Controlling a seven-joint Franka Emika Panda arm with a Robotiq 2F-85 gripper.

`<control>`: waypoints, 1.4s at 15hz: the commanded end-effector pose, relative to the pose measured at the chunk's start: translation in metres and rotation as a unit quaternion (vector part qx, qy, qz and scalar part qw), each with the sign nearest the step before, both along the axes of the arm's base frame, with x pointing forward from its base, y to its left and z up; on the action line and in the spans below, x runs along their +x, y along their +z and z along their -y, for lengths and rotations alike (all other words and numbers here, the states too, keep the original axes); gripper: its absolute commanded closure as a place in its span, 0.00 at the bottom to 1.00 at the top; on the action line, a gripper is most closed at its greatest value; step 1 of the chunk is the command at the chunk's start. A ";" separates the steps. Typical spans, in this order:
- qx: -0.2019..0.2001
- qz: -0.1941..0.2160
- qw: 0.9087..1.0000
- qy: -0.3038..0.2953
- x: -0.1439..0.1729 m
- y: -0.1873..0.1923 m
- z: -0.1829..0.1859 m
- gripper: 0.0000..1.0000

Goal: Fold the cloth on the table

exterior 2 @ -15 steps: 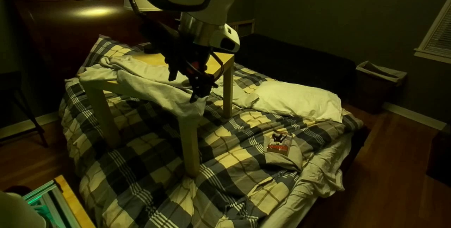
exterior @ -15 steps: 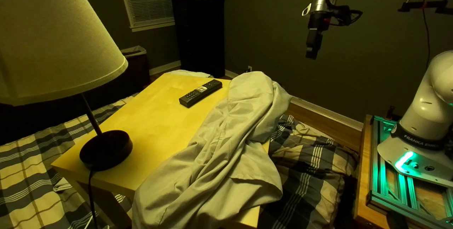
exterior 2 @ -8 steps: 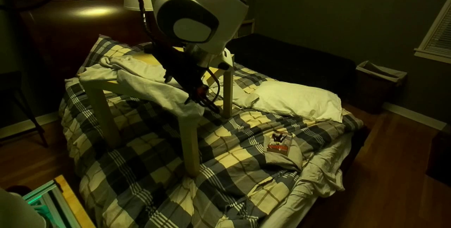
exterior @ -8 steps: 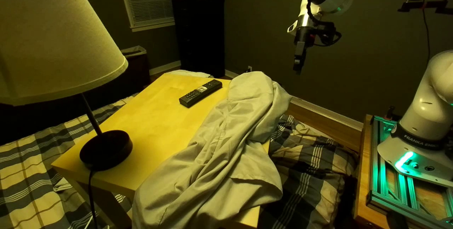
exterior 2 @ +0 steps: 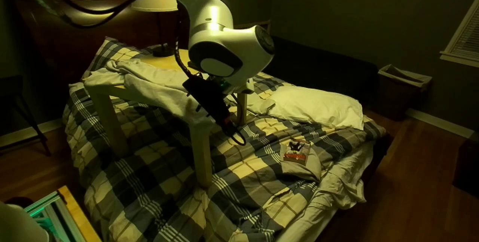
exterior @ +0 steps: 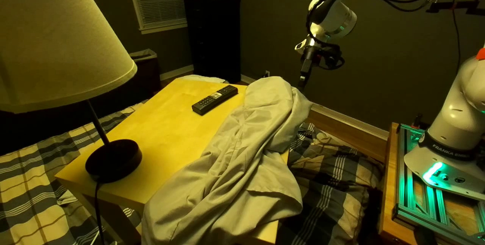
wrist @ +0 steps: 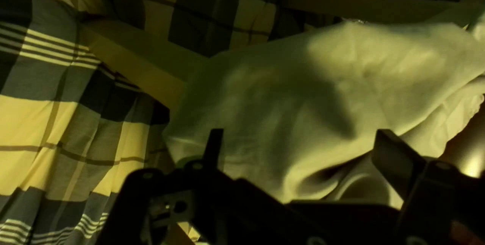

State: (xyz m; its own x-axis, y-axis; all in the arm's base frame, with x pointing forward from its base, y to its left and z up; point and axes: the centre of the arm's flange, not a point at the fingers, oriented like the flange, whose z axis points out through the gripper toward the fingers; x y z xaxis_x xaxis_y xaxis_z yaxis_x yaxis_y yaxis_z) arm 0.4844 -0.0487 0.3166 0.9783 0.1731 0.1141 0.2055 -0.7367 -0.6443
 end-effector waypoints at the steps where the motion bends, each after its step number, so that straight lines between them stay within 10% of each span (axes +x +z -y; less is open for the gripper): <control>1: 0.009 0.034 0.999 -0.029 0.038 -0.021 0.022 0.00; 14: 0.113 -0.080 0.989 -0.043 0.064 -0.077 0.026 0.00; 15: 0.123 -0.080 0.988 -0.048 0.065 -0.077 0.028 0.25; 21: 0.167 -0.095 0.978 -0.074 0.073 -0.072 0.034 0.67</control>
State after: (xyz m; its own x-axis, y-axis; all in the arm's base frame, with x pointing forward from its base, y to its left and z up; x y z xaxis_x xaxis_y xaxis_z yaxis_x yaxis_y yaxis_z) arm 0.5477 -0.0788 0.2429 0.9989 0.0432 -0.0201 0.0068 -0.5456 -0.8380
